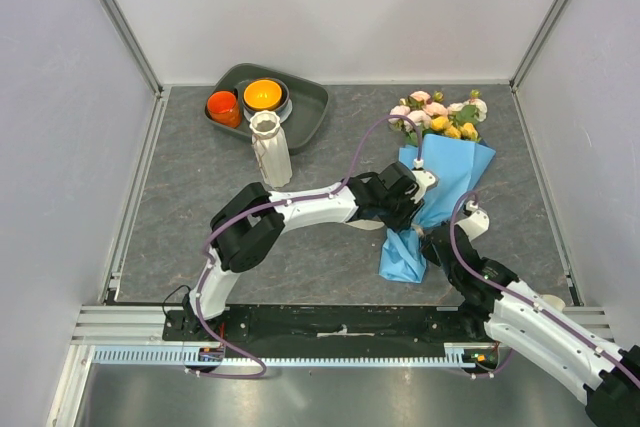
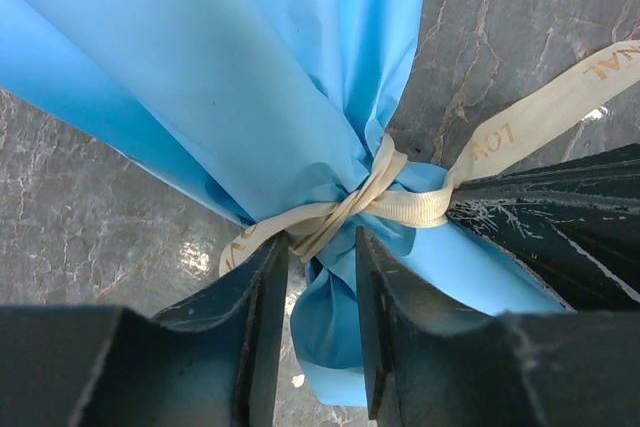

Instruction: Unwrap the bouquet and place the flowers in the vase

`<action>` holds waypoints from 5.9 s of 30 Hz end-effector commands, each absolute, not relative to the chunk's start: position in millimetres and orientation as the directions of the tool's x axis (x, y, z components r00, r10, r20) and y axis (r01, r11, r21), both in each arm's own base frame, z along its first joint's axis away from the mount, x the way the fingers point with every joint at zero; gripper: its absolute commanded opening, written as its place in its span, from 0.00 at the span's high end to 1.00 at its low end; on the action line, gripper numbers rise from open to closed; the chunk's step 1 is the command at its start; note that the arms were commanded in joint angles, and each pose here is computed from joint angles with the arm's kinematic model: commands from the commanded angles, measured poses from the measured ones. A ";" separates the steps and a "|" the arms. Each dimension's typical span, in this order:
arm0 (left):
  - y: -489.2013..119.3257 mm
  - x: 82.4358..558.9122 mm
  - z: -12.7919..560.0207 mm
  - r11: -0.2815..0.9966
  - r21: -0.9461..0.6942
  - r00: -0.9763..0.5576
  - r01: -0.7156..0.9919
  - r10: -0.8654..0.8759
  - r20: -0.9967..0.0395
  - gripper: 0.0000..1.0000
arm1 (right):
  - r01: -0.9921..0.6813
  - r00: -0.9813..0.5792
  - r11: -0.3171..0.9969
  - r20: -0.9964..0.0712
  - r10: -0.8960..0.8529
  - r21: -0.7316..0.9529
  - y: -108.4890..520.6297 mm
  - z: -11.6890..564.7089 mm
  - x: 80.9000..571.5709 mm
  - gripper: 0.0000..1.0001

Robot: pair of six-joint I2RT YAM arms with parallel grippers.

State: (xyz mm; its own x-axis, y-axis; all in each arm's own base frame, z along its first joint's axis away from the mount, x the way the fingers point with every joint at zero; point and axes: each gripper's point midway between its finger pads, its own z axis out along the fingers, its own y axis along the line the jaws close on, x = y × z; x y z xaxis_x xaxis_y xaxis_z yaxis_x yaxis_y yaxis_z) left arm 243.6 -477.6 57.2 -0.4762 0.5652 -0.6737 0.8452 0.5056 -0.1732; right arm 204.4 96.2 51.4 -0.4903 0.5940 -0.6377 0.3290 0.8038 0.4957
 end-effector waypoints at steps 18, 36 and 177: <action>-495.6 252.8 108.4 0.516 -0.200 -0.456 0.833 0.437 -0.775 0.96 | 0.330 -0.506 0.810 -0.633 0.586 0.485 94.8 40.6 205.4 1.00; -500.5 255.2 79.3 0.512 -0.179 -0.460 0.840 0.499 -0.734 0.68 | 0.331 -0.510 0.809 -0.629 0.587 0.487 94.4 41.2 207.7 1.00; 24.8 232.3 603.1 0.797 0.279 0.069 -0.535 0.370 -0.926 0.98 | 0.368 -0.537 0.811 -0.608 0.584 0.455 87.2 16.0 222.0 1.00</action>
State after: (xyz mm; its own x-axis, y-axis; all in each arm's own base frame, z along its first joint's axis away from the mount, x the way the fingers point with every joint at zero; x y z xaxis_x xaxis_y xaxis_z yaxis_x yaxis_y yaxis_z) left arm 246.7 7.8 601.0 0.0928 0.3879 -0.9170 -0.4990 0.8151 0.2943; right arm 233.0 95.4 33.7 -0.5030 0.6111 -0.6112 0.3452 0.7904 0.5061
